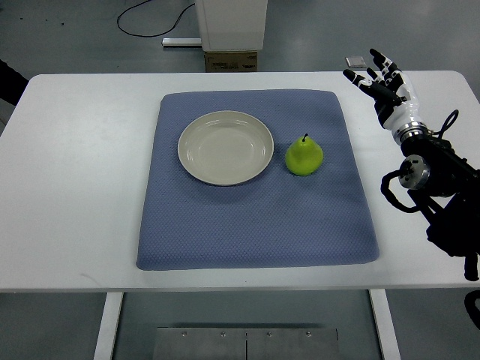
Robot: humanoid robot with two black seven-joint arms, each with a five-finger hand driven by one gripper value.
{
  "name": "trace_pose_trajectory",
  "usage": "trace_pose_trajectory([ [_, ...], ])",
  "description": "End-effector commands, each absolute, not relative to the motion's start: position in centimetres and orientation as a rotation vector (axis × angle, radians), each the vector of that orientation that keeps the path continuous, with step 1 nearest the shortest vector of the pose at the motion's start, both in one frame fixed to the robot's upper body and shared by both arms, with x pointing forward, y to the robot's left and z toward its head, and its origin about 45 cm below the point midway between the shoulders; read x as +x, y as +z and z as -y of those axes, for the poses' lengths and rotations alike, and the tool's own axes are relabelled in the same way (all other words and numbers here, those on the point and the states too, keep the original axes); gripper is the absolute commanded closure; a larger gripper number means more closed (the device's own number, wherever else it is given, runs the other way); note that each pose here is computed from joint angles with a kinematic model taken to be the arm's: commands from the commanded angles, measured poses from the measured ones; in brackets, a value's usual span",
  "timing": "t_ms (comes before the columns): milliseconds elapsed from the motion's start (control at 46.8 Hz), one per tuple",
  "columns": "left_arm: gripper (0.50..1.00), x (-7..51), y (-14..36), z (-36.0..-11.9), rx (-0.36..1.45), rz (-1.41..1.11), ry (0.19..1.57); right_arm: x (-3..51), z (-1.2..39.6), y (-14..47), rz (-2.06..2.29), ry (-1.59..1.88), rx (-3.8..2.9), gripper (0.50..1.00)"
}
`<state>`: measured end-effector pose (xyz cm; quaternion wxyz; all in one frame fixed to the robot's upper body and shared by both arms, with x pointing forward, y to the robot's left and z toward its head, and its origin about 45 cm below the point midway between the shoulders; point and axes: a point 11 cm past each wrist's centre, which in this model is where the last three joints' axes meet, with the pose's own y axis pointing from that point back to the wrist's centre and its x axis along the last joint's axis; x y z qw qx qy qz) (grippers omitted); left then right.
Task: Place pear on plate with right hand
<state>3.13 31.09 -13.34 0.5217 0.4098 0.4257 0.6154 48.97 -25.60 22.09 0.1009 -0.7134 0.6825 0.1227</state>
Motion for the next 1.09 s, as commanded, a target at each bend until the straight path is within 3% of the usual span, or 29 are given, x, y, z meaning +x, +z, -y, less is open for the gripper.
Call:
trace_pose_trajectory([
  [0, 0.500, 3.1, -13.3, -31.1, 0.981, -1.020, 1.474, 49.0, 25.7, 22.1, -2.021, 0.362, -2.106, 0.500],
  [620, 0.500, 3.1, -13.3, -31.1, 0.983, -1.021, 1.474, 48.7, 24.8, 22.2, -1.910, 0.331, -2.232, 0.500],
  [1068, 0.500, 3.1, -13.3, -31.1, 0.981, -1.020, 1.474, 47.7, 20.8, 23.1, -1.710, 0.116, -2.471, 0.500],
])
